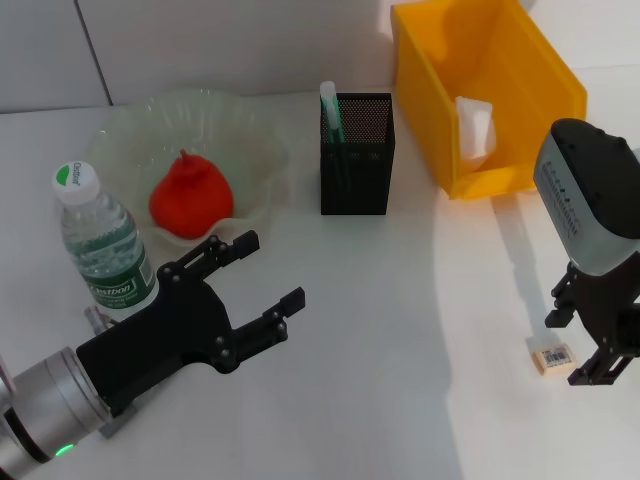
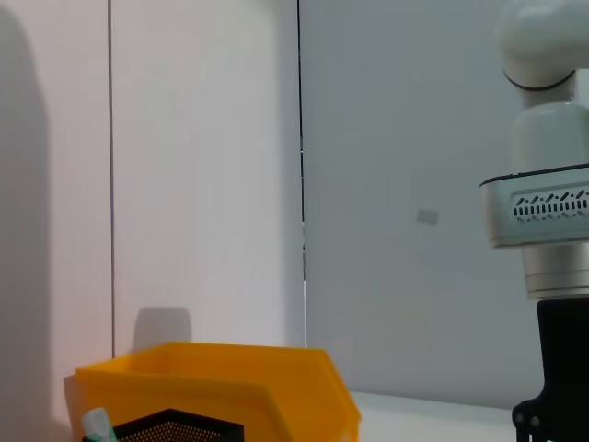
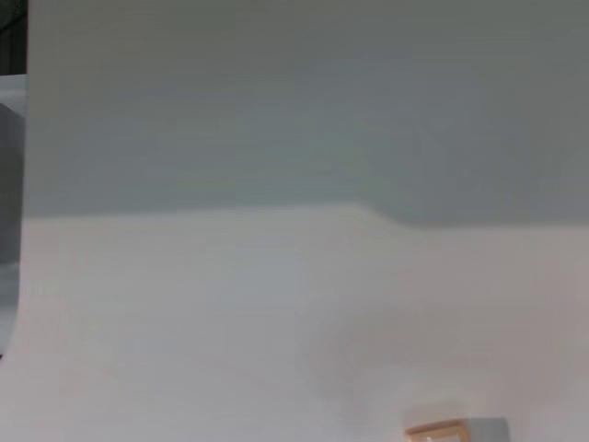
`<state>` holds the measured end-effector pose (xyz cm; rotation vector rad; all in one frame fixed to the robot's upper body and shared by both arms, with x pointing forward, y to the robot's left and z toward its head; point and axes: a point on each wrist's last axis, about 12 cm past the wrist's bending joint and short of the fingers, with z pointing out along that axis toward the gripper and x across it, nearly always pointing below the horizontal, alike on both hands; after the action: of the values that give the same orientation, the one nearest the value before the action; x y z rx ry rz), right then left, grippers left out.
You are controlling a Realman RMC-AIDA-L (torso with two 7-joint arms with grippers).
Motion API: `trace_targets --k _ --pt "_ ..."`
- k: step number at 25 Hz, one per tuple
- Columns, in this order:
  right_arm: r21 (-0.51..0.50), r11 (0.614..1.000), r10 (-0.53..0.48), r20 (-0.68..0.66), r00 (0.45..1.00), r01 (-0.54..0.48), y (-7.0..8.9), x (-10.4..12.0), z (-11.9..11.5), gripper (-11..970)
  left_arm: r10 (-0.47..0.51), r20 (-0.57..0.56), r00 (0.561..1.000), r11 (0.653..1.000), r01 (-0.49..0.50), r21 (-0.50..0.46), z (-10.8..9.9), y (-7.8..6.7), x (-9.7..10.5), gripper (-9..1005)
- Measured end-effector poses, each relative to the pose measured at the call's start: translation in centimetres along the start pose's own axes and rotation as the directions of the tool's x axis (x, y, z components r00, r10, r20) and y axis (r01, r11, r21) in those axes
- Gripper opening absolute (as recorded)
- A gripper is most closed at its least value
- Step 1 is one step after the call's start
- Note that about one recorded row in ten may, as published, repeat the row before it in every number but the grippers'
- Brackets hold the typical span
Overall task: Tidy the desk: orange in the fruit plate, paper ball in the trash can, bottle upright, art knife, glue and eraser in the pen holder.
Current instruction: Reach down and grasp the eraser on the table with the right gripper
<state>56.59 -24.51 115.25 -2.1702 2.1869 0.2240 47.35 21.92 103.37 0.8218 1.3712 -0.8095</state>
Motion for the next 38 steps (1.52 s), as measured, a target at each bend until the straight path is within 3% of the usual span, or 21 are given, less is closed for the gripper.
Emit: trace_targets --k 13,31,38 --pt "0.011 0.999 -0.052 -0.026 0.998 0.052 -0.3 -0.4 1.4 694 -0.012 -0.001 1.0 1.0 0.012 0.011 0.1 -0.1 0.0 775" --pt "0.013 0.999 -0.046 -0.036 0.998 0.047 -0.4 -0.2 2.4 685 -0.016 0.002 1.0 1.0 0.016 0.024 0.1 -0.5 0.0 775" --pt "0.01 0.999 -0.046 -0.036 0.998 0.046 -0.3 -0.2 2.6 584 -0.017 0.003 1.0 1.0 0.017 0.026 0.2 -0.5 0.0 775"
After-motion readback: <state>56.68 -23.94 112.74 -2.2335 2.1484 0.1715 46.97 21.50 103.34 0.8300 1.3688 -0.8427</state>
